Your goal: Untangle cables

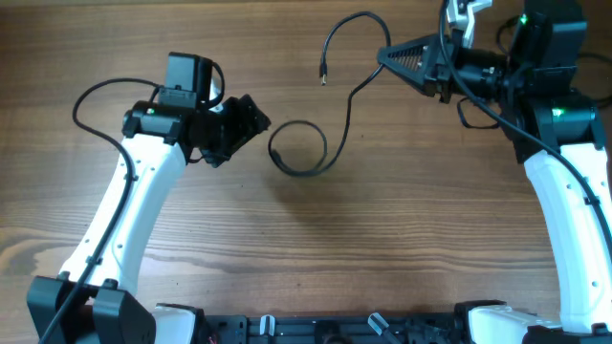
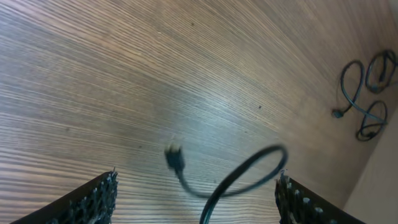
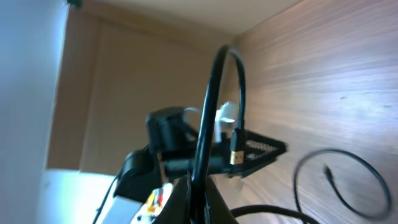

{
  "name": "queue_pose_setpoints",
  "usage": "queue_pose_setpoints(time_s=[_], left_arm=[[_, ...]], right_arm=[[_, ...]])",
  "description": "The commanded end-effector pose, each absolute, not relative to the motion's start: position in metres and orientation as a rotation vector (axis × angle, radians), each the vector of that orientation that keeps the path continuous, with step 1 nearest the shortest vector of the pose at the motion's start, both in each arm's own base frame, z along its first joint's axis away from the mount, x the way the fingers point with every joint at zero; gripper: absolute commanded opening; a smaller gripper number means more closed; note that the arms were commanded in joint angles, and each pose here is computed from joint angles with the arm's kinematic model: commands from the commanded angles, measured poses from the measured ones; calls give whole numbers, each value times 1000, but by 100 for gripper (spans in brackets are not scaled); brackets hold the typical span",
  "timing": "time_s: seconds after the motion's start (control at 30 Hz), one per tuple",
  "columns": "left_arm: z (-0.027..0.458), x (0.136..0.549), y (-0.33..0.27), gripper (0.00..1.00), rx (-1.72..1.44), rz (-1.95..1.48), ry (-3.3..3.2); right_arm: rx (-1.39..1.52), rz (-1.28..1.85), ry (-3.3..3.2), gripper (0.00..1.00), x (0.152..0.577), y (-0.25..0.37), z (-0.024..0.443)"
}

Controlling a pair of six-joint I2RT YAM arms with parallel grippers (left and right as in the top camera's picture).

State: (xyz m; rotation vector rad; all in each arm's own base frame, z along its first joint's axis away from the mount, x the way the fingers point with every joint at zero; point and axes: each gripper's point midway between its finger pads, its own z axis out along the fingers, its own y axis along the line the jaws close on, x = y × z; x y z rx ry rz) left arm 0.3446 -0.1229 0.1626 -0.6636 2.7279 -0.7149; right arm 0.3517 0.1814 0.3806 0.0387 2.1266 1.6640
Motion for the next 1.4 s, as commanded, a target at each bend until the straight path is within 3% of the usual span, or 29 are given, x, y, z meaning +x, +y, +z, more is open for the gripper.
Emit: queue_pose_setpoints(time_s=[0.0,0.33,0.4,0.43,0.47,0.6,0.67,0.77,0.87,0.97,1.0,1.07,1.13,1.3,1.37], left_arm=[[159,343,-140,81,-592,-738,2754],[153,321,-194,78,-462,-1031,2876],[152,321,-193,64,-465,-1025,2878],[151,323,-191,44,-472,-996,2876],[148,325,-186,35,-481,-953,2872],[144,328,-180,11,-496,-888,2866],[142,331,-174,4,-507,-833,2859],[133,338,-154,4,-565,-659,2839],[124,339,-124,4,-738,-444,2811],[124,339,-124,8,-736,-446,2810],[124,339,-124,18,-736,-446,2811],[124,339,-125,22,-736,-447,2811],[124,339,-125,33,-735,-451,2813],[124,337,-125,39,-738,-447,2820],[124,337,-124,46,-739,-445,2822]], right_arm=[[-97,1794,2090,4,328,200,406],[-141,1802,2038,4,327,219,420],[-141,1802,2038,4,327,219,420],[-141,1800,2037,4,327,219,420],[-136,1791,2036,4,328,219,420],[-30,1675,2091,4,341,212,399],[61,1551,2147,4,352,203,378],[262,1305,2244,4,368,176,340],[576,776,2371,4,376,110,281],[743,388,2406,4,365,59,254],[778,274,2408,4,360,44,249],[805,178,2416,4,353,32,244],[833,59,2432,4,345,17,237],[860,-116,2462,4,338,0,220],[865,-181,2466,4,339,-7,213]])
